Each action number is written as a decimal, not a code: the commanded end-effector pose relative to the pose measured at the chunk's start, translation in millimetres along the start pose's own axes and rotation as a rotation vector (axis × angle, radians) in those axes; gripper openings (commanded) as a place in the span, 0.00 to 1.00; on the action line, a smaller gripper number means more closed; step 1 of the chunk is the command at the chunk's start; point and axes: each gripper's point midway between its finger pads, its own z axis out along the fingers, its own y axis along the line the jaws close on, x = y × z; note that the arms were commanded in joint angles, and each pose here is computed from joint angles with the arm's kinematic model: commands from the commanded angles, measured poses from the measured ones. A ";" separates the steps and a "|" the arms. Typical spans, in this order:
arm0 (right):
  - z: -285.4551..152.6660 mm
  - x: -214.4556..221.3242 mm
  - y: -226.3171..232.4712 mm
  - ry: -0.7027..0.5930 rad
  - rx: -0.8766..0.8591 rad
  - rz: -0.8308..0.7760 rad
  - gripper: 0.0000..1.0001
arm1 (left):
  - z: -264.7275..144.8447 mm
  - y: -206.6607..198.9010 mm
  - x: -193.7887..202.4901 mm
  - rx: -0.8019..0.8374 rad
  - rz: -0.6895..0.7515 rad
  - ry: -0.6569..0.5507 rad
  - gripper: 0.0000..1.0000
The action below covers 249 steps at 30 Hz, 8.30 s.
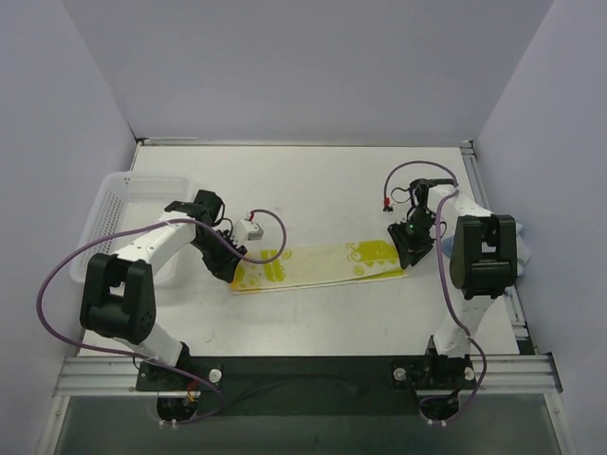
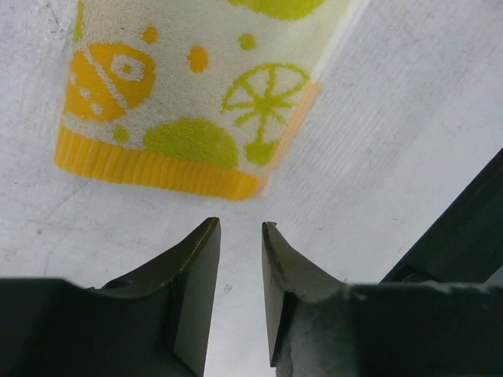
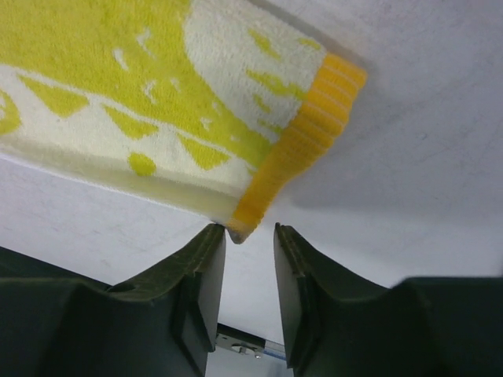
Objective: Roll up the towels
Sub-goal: Fold the towel
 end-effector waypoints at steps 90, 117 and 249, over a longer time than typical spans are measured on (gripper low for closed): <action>25.6 -24.3 3.0 0.093 -0.025 0.300 0.12 | -53.9 1.1 -56.2 -0.149 -0.337 -0.302 0.81; -90.9 -45.3 21.8 -0.134 0.002 0.178 0.00 | -30.2 -6.1 -54.9 -0.033 -0.388 -0.260 0.78; 30.3 -23.6 125.7 0.118 -0.451 0.193 0.13 | 73.9 -27.0 -198.4 0.379 -0.308 -0.226 0.37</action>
